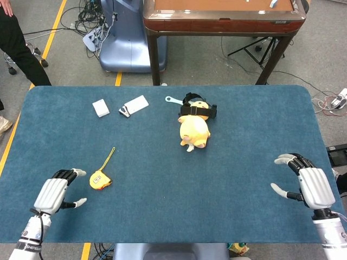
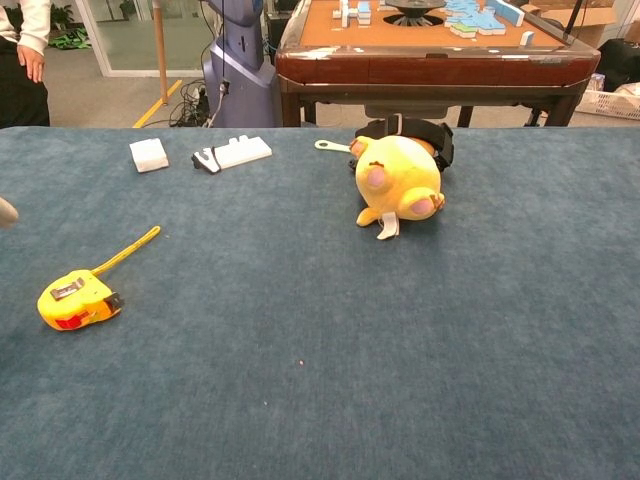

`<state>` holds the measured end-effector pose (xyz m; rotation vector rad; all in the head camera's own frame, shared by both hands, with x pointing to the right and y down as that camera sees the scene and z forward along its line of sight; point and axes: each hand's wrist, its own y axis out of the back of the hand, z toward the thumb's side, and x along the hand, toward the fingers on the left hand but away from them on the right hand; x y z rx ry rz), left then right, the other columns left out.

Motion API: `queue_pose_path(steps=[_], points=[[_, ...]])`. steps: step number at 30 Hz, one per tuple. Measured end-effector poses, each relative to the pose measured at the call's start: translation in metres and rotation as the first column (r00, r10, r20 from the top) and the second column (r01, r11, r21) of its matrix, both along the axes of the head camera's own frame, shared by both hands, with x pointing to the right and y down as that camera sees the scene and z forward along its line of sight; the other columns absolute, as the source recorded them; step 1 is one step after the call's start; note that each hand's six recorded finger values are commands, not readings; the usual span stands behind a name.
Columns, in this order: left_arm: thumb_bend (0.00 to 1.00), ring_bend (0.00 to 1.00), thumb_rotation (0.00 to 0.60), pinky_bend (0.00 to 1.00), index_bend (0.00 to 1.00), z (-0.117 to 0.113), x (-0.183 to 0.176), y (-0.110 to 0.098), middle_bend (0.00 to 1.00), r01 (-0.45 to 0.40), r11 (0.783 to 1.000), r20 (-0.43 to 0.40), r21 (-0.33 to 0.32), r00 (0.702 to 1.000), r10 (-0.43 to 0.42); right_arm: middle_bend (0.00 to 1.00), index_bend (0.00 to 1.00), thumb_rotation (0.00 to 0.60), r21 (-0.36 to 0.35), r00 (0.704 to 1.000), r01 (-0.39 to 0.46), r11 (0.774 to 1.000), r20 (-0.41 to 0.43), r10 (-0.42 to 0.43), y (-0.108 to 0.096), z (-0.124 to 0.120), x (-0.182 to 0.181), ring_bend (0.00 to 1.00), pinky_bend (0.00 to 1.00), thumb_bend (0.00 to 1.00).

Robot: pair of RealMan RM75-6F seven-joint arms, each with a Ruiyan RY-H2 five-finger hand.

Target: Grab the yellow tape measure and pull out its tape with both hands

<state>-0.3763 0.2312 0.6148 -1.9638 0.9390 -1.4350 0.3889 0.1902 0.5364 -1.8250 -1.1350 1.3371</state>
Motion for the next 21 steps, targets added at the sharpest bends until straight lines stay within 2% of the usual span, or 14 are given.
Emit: queue_pose_path(steps=[3,7,15,21], points=[[0.13,0.08,0.6,0.06,0.12,0.009,0.008,-0.005,0.11,-0.069,0.996,0.011,-0.06,0.997,0.07,0.3,0.35,0.6,0.002,1.0,-0.006,1.0,0.0,0.006,0.001,-0.001,0.001,0.2,0.26,0.26],[0.13,0.02,0.6,0.03,0.09,0.022,0.021,-0.014,0.06,-0.154,0.978,0.022,-0.142,0.987,0.159,0.3,0.35,0.6,0.001,1.0,-0.013,1.0,-0.002,0.013,0.003,-0.002,0.003,0.2,0.26,0.26],[0.14,0.0,0.6,0.02,0.1,0.045,0.048,-0.036,0.05,-0.301,0.925,0.058,-0.233,0.945,0.322,0.3,0.35,0.6,0.001,1.0,-0.024,1.0,-0.009,0.024,0.005,-0.003,0.008,0.2,0.26,0.26],[0.14,0.0,0.6,0.01,0.13,0.058,0.057,-0.044,0.05,-0.342,0.896,0.087,-0.282,0.921,0.379,0.3,0.35,0.6,-0.007,0.999,-0.034,0.999,-0.013,0.034,0.008,-0.001,0.013,0.2,0.26,0.26]])
